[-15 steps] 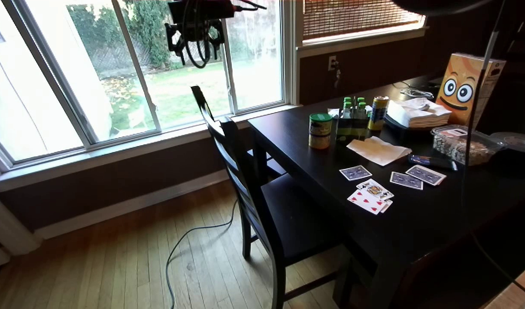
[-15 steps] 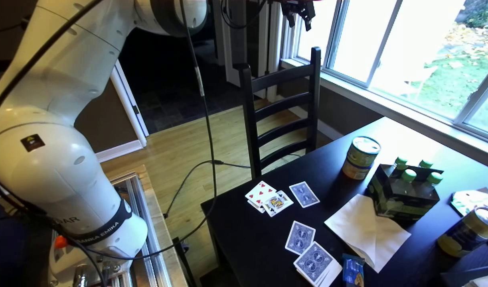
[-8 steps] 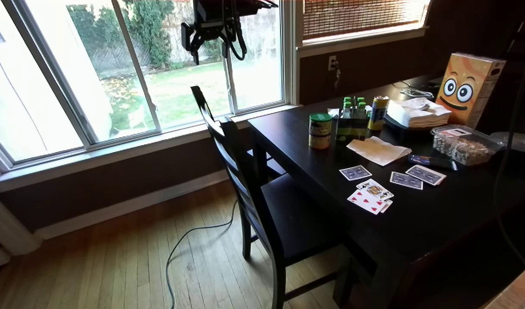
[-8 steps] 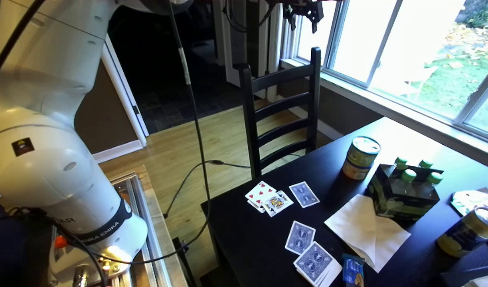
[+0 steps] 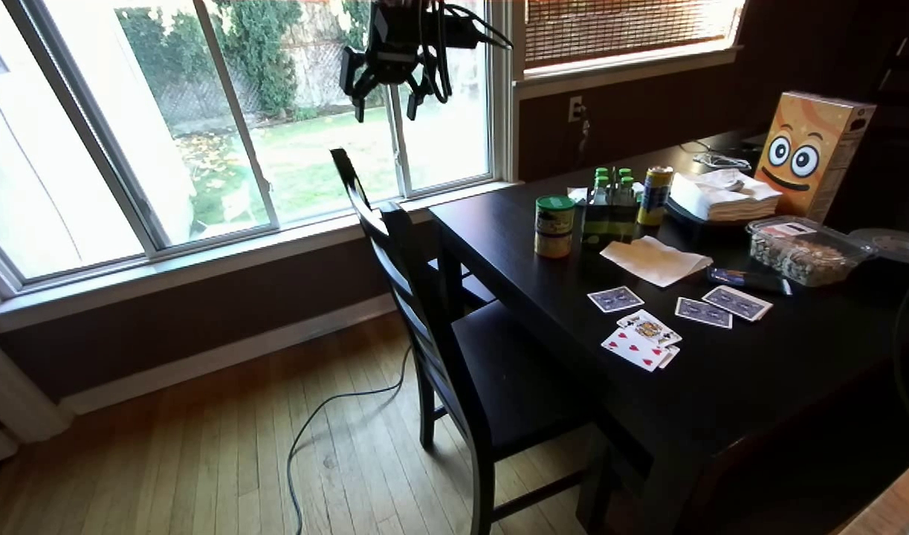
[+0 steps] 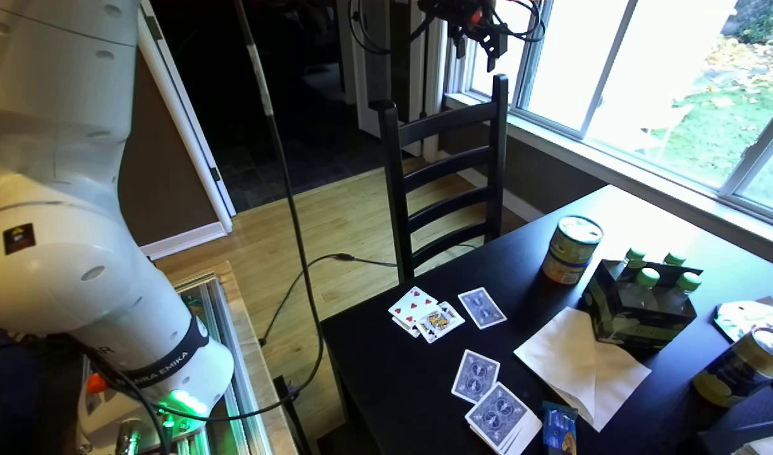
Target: Pull out the chair
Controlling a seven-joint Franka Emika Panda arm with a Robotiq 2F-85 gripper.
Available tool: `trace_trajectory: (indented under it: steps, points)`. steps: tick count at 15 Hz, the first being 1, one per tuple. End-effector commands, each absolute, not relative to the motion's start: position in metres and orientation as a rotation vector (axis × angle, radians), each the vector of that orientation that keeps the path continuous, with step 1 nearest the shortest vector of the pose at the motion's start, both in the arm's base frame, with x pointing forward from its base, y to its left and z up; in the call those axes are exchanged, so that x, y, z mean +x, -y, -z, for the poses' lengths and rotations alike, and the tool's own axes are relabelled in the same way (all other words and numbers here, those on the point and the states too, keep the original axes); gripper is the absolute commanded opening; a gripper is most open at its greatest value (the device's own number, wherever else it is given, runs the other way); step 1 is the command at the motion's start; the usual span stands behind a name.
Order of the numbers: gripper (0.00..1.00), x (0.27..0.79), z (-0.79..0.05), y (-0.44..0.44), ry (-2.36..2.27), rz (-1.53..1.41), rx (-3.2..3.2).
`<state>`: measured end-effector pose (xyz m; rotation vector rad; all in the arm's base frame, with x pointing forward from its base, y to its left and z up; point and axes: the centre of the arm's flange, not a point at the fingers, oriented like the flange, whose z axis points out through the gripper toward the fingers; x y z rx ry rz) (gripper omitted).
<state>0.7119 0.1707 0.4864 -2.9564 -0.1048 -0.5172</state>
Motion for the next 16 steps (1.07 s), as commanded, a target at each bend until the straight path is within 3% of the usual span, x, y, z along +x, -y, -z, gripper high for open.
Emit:
trace_trajectory:
  steps: [1,5,10,11,13,16]
  points:
    - [1.0,0.71,-0.486,-0.172,0.107,0.515,-2.956]
    - [1.0,0.695,-0.472,-0.204,0.223,0.149,-3.083]
    - [1.0,0.66,-0.466,-0.175,0.136,-0.115,-3.325]
    - [0.75,0.657,-0.464,-0.165,0.105,-0.159,-3.347]
    - [0.66,0.654,-0.452,-0.15,0.146,-0.214,-3.318]
    - [0.44,0.648,-0.417,-0.139,0.17,-0.197,-3.174]
